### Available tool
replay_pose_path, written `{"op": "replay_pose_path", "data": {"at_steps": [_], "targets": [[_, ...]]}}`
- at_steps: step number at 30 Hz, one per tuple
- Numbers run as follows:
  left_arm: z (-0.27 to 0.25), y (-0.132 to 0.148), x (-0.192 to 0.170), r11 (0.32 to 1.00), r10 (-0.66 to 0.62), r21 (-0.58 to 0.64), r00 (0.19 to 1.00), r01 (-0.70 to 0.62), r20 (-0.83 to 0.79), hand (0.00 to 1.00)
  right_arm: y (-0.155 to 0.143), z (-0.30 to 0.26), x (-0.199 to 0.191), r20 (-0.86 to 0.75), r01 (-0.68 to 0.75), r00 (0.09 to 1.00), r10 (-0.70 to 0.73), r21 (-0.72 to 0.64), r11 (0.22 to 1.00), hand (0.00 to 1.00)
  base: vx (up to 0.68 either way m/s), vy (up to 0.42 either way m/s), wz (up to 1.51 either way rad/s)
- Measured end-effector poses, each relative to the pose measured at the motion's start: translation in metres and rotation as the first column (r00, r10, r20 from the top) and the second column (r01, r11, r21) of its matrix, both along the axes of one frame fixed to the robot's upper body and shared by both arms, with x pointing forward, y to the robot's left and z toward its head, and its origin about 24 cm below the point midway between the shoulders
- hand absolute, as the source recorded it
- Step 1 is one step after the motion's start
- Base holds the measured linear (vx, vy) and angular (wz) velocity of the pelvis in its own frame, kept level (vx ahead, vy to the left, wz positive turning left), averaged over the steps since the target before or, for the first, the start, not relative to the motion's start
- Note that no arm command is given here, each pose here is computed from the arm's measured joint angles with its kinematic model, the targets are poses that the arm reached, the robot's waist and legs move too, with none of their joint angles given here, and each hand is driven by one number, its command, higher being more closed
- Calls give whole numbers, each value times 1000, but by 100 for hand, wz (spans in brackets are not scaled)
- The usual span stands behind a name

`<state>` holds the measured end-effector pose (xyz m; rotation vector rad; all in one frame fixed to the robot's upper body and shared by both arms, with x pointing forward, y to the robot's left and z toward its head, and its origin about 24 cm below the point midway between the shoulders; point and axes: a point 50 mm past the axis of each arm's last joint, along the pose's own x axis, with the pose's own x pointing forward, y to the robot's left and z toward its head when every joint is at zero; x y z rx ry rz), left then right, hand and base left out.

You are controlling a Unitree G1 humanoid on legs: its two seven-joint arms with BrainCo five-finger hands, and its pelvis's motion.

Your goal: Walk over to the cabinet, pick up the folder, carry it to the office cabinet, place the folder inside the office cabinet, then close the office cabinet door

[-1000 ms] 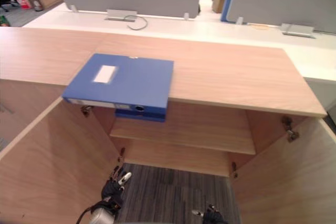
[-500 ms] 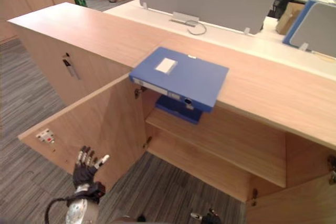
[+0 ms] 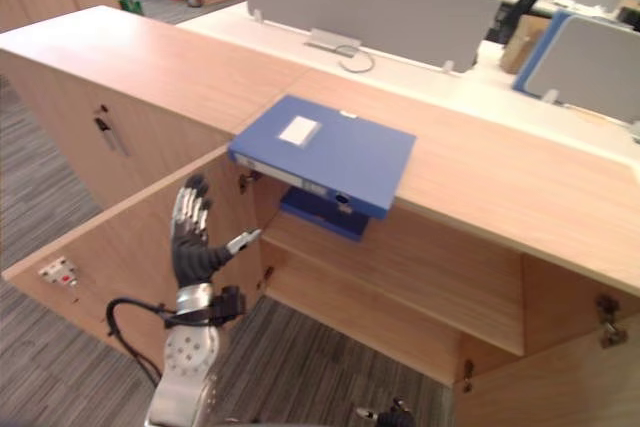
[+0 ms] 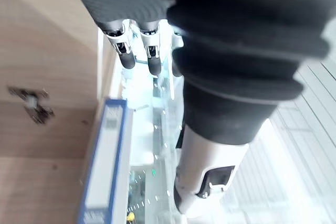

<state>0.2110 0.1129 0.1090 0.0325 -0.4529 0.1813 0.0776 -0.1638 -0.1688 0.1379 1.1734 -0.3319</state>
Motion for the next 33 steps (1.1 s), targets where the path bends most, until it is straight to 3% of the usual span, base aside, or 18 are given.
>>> {"op": "replay_pose_path", "data": {"at_steps": [4, 6, 8, 12, 16, 23, 33], "targets": [[12, -5, 8, 979, 23, 201, 996, -40, 88, 0, -2, -2, -4, -25, -15, 1000, 15, -4, 1000, 0, -11, -22, -29], [11, -3, 16, 918, 52, 384, 990, -100, 133, 0, -7, -2, -4, -37, -29, 999, 28, -9, 1000, 0, -22, -26, -25], [1, 0, 24, 864, 64, 491, 992, -112, 112, 0, -11, -2, -3, -40, -54, 998, 53, -19, 998, 0, -34, -12, -11], [-24, 14, 38, 745, 226, 629, 971, -220, 73, 0, -20, -1, 0, -37, -59, 998, 58, -30, 998, 0, -12, 25, -14], [-37, 25, 41, 651, 298, 718, 953, -249, 60, 0, -20, -1, 2, -36, -54, 998, 53, -32, 998, 0, 23, 8, -9], [-34, 35, 59, 500, 302, 824, 945, -266, 122, 0, -21, 0, 9, -19, -25, 1000, 25, -28, 999, 0, 41, 37, -6], [-28, 43, 69, 430, 351, 835, 916, -342, 194, 0, -23, 1, 14, -12, 4, 1000, -5, -24, 1000, 0, -1, 43, -8]]}}
